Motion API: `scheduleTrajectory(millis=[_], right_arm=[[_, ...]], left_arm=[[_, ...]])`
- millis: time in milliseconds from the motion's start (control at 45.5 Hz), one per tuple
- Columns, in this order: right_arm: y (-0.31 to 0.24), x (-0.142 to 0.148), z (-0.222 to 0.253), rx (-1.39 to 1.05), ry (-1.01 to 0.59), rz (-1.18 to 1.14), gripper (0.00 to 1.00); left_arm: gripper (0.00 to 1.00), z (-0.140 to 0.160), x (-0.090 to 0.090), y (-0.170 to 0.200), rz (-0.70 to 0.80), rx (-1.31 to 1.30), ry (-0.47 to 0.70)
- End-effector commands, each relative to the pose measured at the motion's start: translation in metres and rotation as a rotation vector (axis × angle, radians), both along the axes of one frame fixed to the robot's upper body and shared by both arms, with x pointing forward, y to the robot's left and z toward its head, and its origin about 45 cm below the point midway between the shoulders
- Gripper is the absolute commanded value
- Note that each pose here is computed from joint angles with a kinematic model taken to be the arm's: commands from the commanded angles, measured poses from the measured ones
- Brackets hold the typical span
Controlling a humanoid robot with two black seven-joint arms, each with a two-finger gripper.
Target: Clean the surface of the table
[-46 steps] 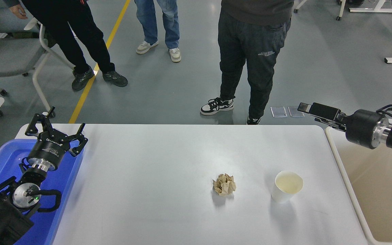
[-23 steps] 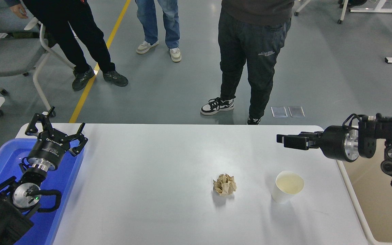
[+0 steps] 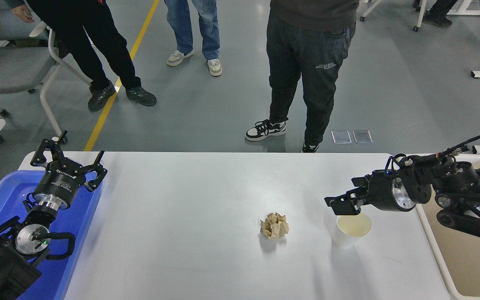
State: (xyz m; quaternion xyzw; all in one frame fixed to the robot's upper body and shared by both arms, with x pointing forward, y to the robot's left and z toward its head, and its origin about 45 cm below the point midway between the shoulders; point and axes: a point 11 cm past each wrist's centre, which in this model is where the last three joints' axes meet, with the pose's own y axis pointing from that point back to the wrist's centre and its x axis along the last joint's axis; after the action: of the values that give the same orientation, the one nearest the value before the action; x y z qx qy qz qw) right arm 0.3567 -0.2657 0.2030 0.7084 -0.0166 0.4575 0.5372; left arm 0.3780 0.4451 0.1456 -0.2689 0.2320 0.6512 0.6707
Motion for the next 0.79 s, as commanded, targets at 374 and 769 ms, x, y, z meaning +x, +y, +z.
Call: scheduleTrajectory(millis=[374, 769], right_arm=[[-0.049, -0.008, -0.039, -0.162, 0.039, -0.005, 0.99], [-0.038, -0.003, -0.054, -0.135, 0.080, 0.041, 0.82]], left_arm=[[1.00, 0.000, 0.000, 0.000, 0.000, 0.000, 0.000], [1.00, 0.000, 0.000, 0.000, 0.000, 0.000, 0.000]])
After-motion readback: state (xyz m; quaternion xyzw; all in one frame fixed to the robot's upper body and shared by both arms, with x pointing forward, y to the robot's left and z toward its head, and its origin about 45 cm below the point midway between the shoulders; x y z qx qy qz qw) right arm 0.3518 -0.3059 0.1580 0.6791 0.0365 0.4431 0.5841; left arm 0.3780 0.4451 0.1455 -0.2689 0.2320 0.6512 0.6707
